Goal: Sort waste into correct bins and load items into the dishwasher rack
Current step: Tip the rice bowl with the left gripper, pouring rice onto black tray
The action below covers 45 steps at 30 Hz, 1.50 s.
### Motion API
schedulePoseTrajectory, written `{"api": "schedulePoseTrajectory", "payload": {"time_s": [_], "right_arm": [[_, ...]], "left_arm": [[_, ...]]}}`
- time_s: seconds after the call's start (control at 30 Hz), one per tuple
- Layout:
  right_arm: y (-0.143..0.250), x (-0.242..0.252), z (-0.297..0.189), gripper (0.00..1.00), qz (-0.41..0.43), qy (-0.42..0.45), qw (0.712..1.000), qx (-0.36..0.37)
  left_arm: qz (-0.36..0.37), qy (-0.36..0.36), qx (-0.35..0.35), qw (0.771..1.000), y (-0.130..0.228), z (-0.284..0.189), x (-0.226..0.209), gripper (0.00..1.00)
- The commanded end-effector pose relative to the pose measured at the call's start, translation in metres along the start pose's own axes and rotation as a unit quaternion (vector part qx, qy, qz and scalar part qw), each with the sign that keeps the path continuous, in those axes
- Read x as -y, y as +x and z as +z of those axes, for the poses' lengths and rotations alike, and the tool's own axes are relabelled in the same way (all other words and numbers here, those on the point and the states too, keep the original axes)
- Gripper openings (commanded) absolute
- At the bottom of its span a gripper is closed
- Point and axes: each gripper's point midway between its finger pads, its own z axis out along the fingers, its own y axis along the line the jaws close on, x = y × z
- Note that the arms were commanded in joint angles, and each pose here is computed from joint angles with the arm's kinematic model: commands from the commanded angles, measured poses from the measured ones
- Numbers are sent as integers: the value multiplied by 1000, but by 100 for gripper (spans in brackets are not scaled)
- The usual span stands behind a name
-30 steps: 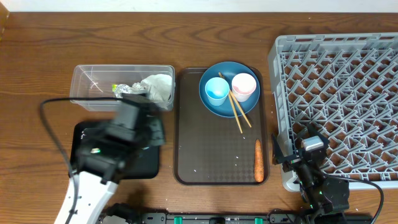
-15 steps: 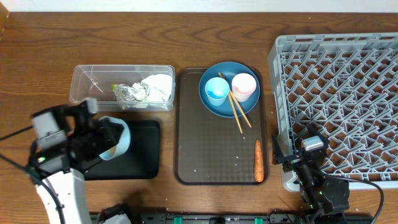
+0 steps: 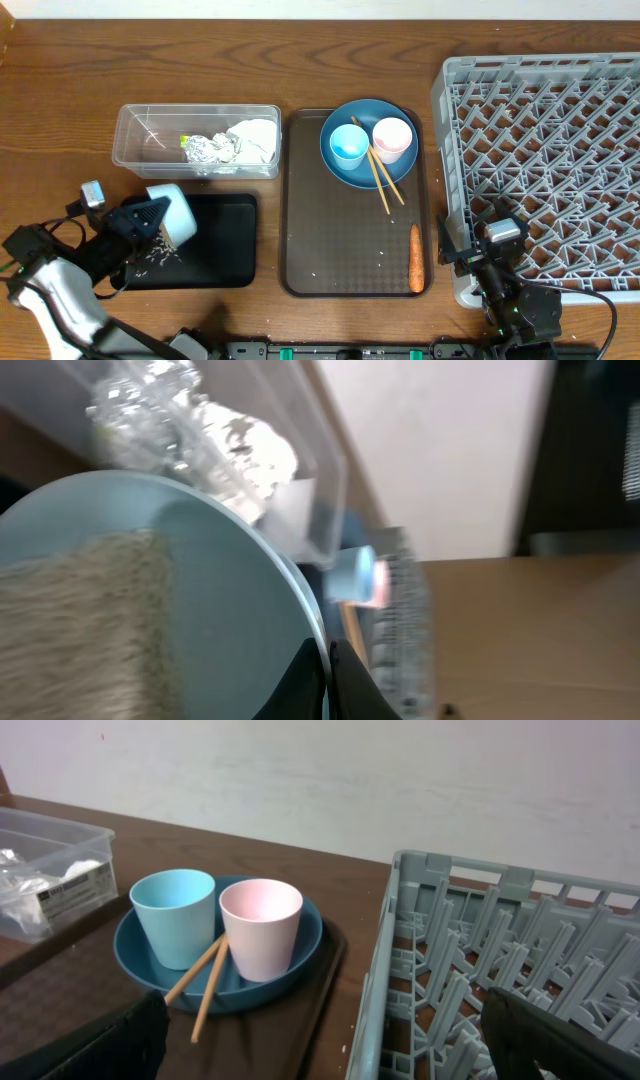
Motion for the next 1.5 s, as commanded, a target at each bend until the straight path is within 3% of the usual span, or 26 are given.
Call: {"api": "schedulePoseTrajectory", "payload": {"time_s": [0.0, 0.3, 0.93, 1.1, 1.17, 1.47], "right_arm": [[1, 1, 0, 99, 7, 2, 1000, -2], [1, 1, 0, 99, 7, 2, 1000, -2], [1, 1, 0, 99, 7, 2, 1000, -2], [1, 1, 0, 99, 7, 2, 1000, -2], [1, 1, 0, 99, 7, 2, 1000, -2], [1, 1, 0, 99, 7, 2, 1000, -2]], "left_arm": [[-11, 100, 16, 995, -9, -1, 16, 6], [-90, 111, 6, 990, -11, 6, -10, 6], [-173, 113, -20, 978, 6, 9, 0, 6], [-153, 115, -63, 980, 26, 22, 18, 6], [-104, 117, -60, 986, 20, 24, 18, 6], [-127, 116, -62, 983, 20, 24, 19, 6]]}}
